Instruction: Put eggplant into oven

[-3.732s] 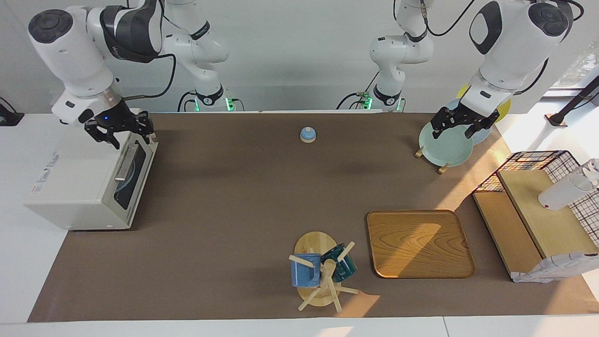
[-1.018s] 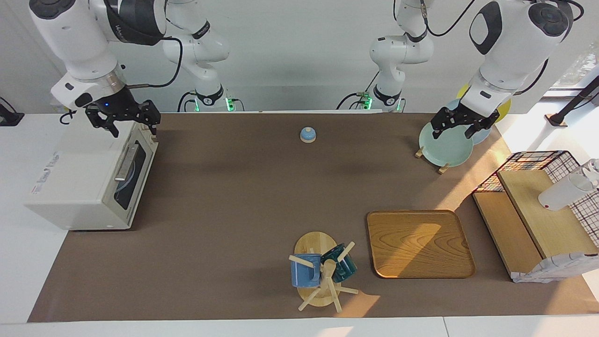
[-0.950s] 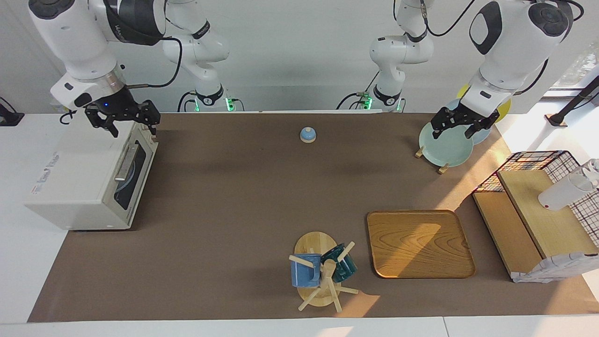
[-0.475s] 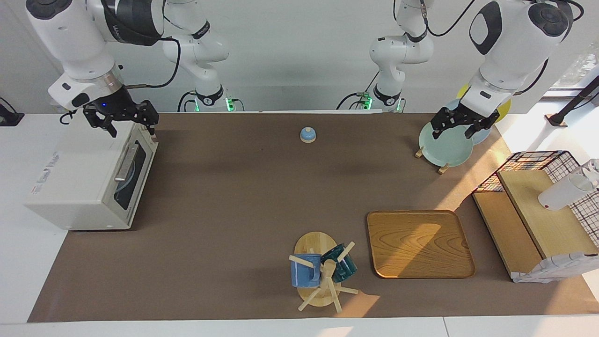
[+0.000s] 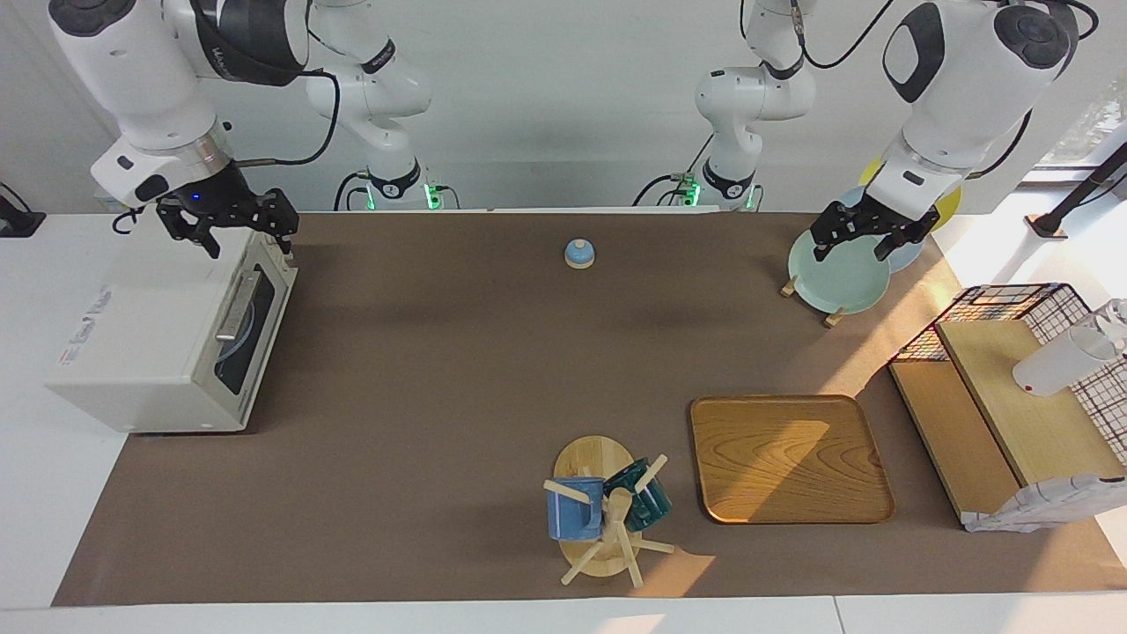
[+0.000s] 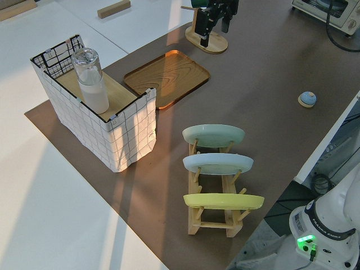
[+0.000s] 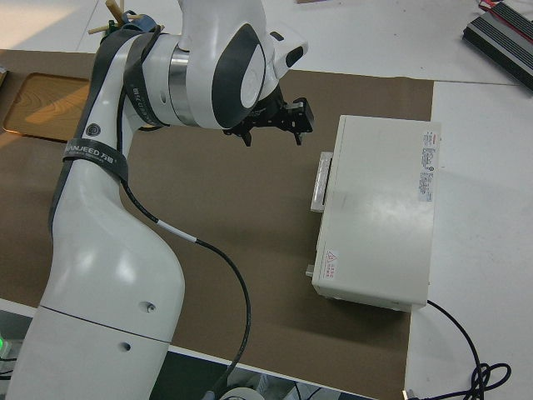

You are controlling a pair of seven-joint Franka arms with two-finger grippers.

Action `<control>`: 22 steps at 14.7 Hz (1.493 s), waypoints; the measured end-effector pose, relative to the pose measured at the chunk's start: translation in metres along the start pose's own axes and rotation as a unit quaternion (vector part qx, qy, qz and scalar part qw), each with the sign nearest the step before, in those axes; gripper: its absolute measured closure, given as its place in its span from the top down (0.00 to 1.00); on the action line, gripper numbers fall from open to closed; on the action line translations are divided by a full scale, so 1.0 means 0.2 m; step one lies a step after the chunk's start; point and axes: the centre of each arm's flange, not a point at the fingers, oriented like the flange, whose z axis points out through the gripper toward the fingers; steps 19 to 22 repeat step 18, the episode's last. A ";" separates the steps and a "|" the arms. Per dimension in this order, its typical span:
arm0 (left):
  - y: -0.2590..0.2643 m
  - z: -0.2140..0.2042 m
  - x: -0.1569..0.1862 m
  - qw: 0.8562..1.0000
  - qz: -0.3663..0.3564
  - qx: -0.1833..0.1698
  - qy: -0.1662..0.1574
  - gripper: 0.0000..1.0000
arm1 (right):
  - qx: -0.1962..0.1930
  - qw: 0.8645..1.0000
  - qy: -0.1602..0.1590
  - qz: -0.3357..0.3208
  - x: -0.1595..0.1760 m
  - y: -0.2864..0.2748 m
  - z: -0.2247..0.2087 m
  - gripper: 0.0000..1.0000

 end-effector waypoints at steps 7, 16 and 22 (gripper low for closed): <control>0.00 0.00 0.00 1.000 0.000 0.000 0.000 1.00 | 0.000 1.000 0.000 0.005 0.00 0.03 0.00 1.00; 0.00 0.00 0.00 1.000 0.000 0.000 0.000 1.00 | 0.021 1.000 0.008 0.004 0.00 0.00 -0.02 1.00; 0.00 0.00 0.00 1.000 0.000 0.000 0.000 1.00 | 0.032 0.999 0.011 0.005 0.00 -0.01 -0.03 1.00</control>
